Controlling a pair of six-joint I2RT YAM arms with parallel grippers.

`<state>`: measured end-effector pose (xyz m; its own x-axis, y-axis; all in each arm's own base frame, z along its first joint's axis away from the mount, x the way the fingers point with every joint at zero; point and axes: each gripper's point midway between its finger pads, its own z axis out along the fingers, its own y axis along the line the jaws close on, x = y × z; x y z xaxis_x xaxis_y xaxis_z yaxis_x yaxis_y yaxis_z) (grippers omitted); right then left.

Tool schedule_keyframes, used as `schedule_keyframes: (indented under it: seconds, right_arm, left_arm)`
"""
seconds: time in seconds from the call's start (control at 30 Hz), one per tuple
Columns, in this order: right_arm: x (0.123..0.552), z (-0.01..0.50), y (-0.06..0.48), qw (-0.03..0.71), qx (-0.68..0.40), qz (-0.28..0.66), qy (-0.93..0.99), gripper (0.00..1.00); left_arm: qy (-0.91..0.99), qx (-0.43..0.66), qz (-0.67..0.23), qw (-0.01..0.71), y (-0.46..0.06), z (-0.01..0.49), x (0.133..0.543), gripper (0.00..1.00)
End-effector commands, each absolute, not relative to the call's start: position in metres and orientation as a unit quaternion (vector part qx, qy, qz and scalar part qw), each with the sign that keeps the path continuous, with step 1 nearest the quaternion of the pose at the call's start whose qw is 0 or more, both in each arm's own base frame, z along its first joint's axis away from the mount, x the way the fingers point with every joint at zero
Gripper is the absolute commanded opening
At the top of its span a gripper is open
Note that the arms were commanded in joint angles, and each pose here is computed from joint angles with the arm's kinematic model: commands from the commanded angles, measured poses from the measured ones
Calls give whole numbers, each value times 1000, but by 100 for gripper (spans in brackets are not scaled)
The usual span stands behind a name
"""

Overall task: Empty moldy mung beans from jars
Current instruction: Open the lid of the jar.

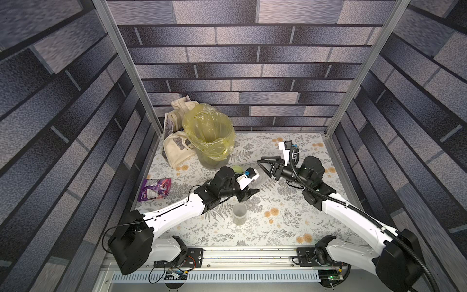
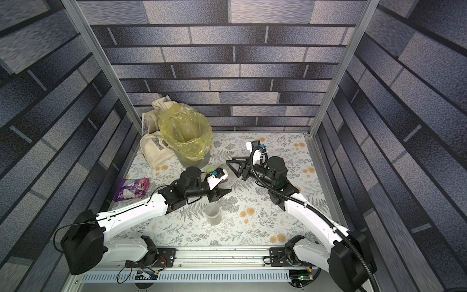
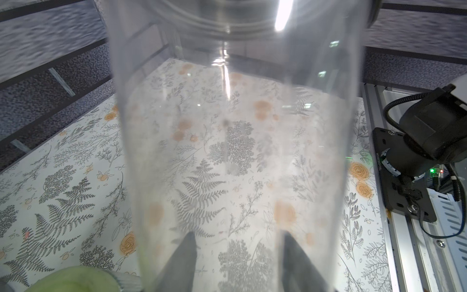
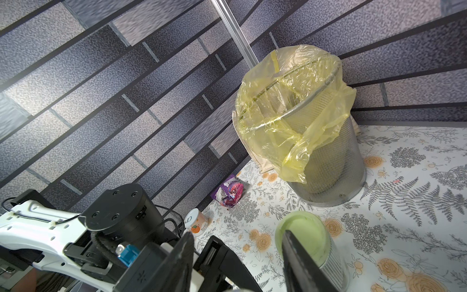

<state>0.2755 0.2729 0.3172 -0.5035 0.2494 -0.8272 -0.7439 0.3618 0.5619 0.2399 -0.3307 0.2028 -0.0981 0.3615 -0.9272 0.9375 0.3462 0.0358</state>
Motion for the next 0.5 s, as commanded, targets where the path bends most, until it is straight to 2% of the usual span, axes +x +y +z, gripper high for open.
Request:
schedule_keyframes:
  seconds: [0.0, 0.17, 0.3, 0.47]
  right_arm:
    - [273, 329, 275, 469, -194, 553, 660, 52]
    - [275, 327, 276, 468, -191, 551, 664, 51]
    - [273, 327, 280, 456, -201, 557, 664, 56]
    - [274, 326, 281, 452, -203, 558, 665, 57]
  left_arm:
    - [674, 469, -299, 486, -327, 212, 246, 52]
    - [684, 454, -292, 491, -325, 210, 254, 52]
    - [691, 432, -289, 503, -322, 213, 262, 51]
    - [694, 409, -294, 514, -320, 218, 268, 50]
